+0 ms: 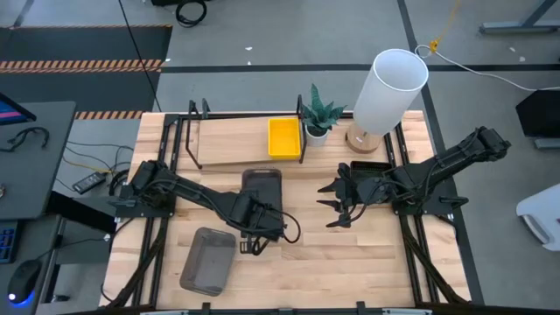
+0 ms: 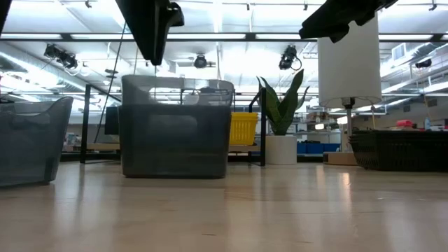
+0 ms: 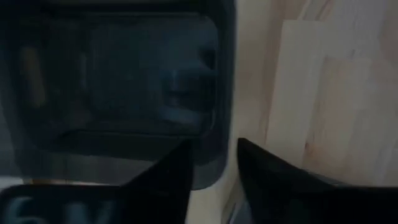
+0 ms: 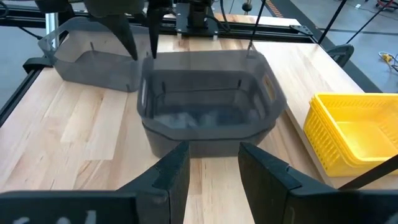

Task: Stack baskets on shelf by color
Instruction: Stack the top left gray bin on the top of the top gray bin, then stack the bottom gray bin on the top of the top gray bins

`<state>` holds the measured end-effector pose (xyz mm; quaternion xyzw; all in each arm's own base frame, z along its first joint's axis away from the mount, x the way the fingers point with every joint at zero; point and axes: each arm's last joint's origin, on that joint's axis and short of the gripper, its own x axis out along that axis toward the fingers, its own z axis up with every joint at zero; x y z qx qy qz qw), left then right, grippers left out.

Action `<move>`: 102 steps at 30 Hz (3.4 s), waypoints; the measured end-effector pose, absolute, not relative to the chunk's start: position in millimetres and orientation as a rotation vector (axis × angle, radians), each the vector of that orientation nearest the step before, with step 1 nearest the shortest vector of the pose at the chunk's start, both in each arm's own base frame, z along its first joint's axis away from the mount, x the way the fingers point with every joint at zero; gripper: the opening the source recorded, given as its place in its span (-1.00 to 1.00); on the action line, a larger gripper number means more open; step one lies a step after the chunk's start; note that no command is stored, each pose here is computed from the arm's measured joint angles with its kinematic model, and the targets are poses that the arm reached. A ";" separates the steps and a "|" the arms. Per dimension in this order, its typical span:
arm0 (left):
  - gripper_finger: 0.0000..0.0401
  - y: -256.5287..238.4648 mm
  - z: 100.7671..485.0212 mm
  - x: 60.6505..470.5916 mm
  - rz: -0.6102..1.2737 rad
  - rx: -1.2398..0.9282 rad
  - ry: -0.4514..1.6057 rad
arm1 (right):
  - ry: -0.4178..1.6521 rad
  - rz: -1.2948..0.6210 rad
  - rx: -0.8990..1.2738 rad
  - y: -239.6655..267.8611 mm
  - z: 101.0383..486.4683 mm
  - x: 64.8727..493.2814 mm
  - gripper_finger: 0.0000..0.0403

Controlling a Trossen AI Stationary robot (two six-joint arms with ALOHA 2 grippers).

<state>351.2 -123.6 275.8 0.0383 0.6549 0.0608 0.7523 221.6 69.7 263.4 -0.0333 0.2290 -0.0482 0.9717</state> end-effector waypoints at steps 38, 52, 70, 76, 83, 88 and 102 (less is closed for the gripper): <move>-0.06 -309.9 267.6 221.7 0.057 -0.193 1.502 | 0.460 -0.064 -0.038 79.4 263.4 218.2 -0.30; -0.01 -331.3 209.2 219.1 0.079 0.087 1.596 | 0.455 -0.070 0.006 80.1 257.1 217.2 -0.30; -0.94 -329.6 184.8 231.8 0.028 0.176 1.680 | 0.434 -0.029 0.011 90.0 258.8 214.3 -0.30; -0.97 -320.9 194.2 236.8 0.026 0.167 1.686 | 0.433 -0.029 0.011 90.0 258.8 214.3 -0.30; -0.98 -297.4 232.5 234.2 0.078 0.120 1.679 | 0.434 -0.030 0.020 90.0 258.7 214.3 -0.30; -0.99 -267.6 259.5 236.9 0.170 0.142 1.661 | 0.434 -0.030 0.019 90.0 258.7 214.3 -0.30; -0.98 -154.4 314.7 290.5 0.194 0.116 1.486 | 0.443 -0.036 0.002 89.6 257.5 213.8 -0.30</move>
